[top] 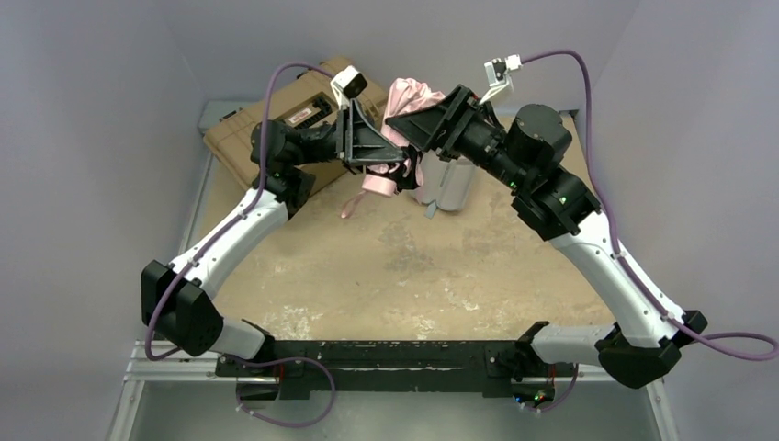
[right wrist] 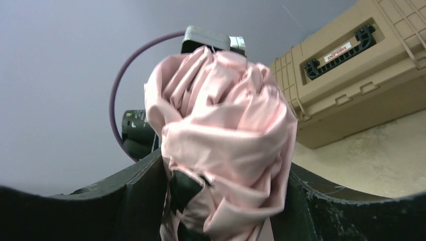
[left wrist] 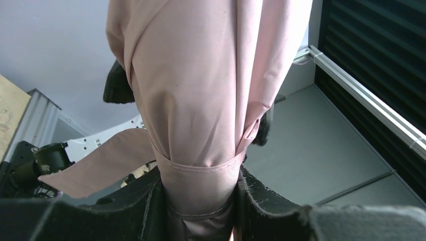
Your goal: Open the umbrella
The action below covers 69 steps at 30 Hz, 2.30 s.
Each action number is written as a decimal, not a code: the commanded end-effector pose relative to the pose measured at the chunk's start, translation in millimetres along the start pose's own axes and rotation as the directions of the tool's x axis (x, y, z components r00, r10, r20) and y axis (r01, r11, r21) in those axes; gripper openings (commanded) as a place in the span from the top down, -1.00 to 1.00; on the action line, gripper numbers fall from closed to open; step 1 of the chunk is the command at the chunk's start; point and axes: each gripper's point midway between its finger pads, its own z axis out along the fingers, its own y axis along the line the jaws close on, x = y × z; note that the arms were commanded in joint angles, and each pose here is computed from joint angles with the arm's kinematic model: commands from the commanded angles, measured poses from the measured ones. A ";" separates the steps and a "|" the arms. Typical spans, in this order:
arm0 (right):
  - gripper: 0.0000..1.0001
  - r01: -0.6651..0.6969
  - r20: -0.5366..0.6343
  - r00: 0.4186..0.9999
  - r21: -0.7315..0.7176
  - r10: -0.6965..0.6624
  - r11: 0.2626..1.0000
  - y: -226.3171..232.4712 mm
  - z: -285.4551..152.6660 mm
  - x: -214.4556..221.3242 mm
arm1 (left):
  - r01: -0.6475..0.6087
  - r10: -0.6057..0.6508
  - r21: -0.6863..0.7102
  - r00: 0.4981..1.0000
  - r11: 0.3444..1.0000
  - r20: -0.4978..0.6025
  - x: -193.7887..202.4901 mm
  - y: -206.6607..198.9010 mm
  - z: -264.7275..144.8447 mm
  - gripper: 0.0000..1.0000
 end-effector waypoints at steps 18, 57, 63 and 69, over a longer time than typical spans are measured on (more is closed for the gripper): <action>1.00 -0.006 0.033 0.999 0.403 -0.008 0.915 -74.4 -8.7 -40.7 | -0.273 0.280 -0.719 0.953 0.639 -0.114 25.1 79.9 -59.0 -1.00; 1.00 -0.095 -0.084 0.989 0.298 0.126 0.950 -71.3 -16.8 2.0 | -0.355 0.492 -0.799 0.866 0.484 -0.087 28.3 92.3 -13.6 -1.00; 1.00 -0.091 -0.082 0.990 0.283 0.119 0.955 -61.7 -25.7 -1.4 | -0.331 0.477 -0.823 0.875 0.462 -0.085 31.6 109.3 -13.4 -0.98; 1.00 -0.122 -0.091 0.985 0.256 0.149 0.959 -51.9 -34.5 2.0 | -0.341 0.486 -0.799 0.871 0.495 -0.071 33.4 109.6 -1.4 -0.38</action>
